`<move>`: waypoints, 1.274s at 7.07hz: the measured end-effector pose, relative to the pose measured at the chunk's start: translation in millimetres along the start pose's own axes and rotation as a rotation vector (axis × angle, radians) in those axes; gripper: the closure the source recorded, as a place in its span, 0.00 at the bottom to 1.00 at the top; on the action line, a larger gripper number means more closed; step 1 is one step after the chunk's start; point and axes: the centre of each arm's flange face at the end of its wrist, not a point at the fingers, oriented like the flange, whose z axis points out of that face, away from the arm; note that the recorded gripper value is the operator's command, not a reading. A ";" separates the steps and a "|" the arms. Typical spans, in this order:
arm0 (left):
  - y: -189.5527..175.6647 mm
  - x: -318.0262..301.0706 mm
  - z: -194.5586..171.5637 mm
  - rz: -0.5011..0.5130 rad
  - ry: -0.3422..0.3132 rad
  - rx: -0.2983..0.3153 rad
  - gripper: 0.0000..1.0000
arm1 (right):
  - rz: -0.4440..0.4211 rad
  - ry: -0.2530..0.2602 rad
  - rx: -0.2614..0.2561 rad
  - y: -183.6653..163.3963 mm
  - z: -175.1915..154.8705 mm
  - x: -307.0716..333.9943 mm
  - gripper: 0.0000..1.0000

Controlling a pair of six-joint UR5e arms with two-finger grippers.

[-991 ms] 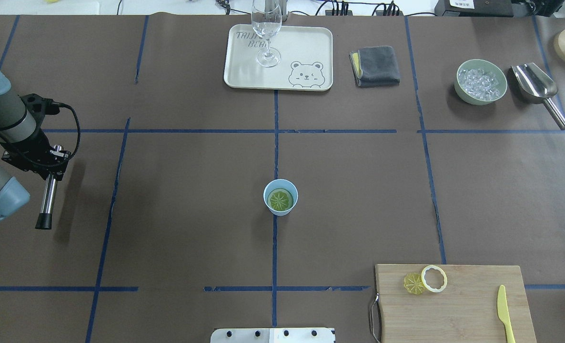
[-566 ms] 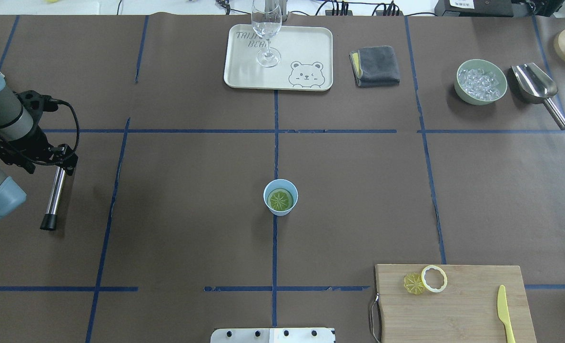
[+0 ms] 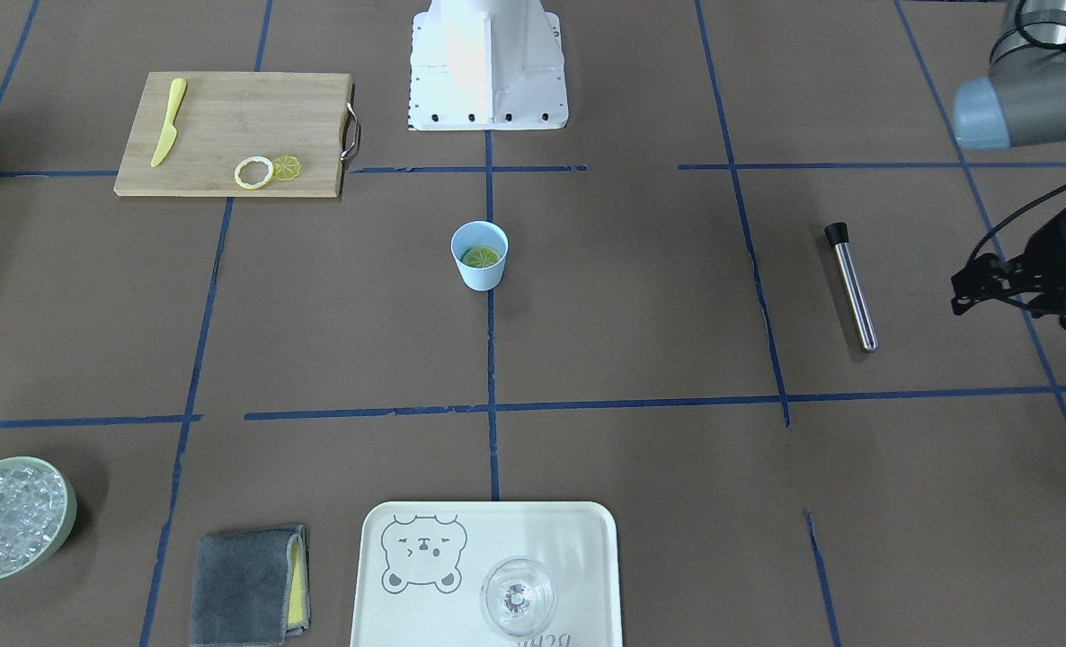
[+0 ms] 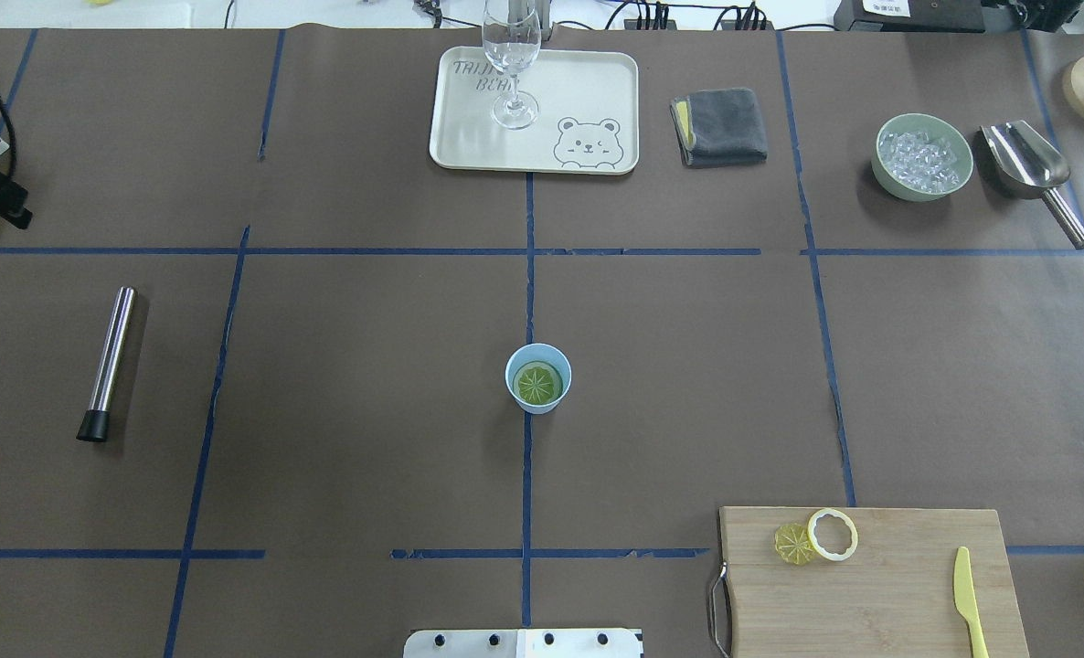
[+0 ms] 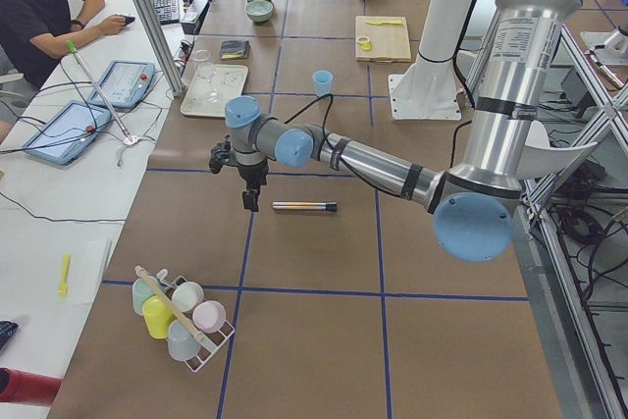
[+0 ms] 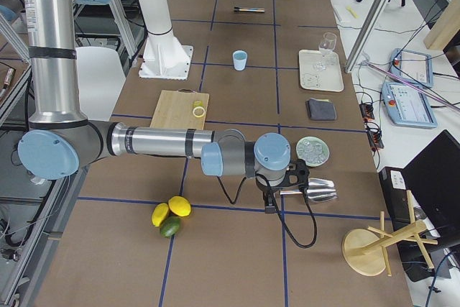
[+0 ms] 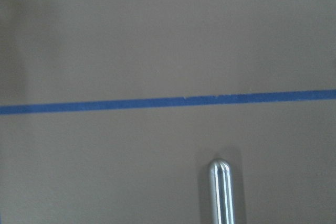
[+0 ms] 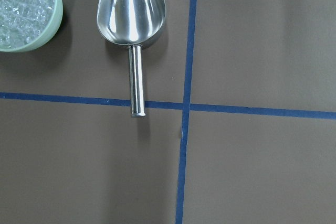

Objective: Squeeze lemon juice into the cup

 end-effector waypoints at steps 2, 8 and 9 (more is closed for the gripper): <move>25.2 -96.8 -41.9 0.068 -0.025 0.056 0.00 | 0.004 -0.001 -0.002 1.1 1.2 0.1 0.00; 123.9 -194.0 -16.3 0.013 0.032 -0.008 0.00 | 0.031 -0.007 -0.002 -11.9 1.9 -36.5 0.00; 124.0 -194.1 -15.7 0.007 0.045 -0.009 0.00 | 0.032 -0.008 -0.001 -11.7 1.3 -37.7 0.00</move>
